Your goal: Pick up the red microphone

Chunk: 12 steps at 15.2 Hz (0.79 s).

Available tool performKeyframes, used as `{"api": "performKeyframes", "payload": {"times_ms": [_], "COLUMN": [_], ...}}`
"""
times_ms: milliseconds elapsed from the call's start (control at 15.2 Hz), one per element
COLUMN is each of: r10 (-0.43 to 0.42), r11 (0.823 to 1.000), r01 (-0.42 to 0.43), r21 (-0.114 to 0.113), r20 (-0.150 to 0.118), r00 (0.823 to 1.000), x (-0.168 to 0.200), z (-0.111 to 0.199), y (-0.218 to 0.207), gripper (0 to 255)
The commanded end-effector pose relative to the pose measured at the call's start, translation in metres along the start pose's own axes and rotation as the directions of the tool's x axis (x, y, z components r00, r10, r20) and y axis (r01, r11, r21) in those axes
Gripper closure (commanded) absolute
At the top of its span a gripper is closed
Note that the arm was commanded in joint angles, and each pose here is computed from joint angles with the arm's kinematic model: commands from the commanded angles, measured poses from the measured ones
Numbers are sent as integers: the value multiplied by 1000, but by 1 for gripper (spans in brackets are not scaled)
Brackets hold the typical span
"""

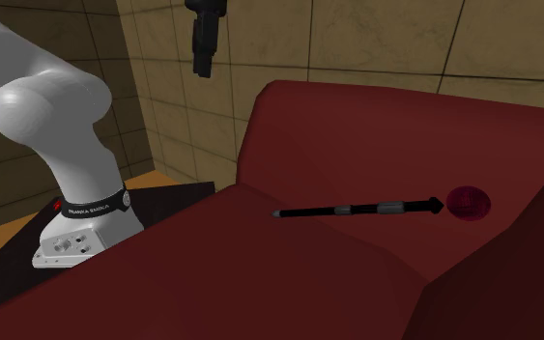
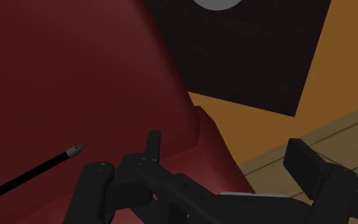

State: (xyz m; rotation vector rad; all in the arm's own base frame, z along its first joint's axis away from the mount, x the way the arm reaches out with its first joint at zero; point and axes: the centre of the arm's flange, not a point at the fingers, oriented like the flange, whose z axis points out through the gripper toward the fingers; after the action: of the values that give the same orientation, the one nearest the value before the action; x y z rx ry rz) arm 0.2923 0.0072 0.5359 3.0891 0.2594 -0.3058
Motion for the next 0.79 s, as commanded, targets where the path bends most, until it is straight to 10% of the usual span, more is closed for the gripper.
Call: {"api": "performKeyframes", "payload": {"times_ms": [0,330,726], "r10": [0,184,394], "r11": [1000,983,919], "r01": [0,-183,-392], "r21": [0,12,46], "r20": [0,-79,-169], "r00": [1000,980,903], "x": [0,35,70], "z": [0,27,57], "y": [0,37,88], "gripper": [0,0,0]}}
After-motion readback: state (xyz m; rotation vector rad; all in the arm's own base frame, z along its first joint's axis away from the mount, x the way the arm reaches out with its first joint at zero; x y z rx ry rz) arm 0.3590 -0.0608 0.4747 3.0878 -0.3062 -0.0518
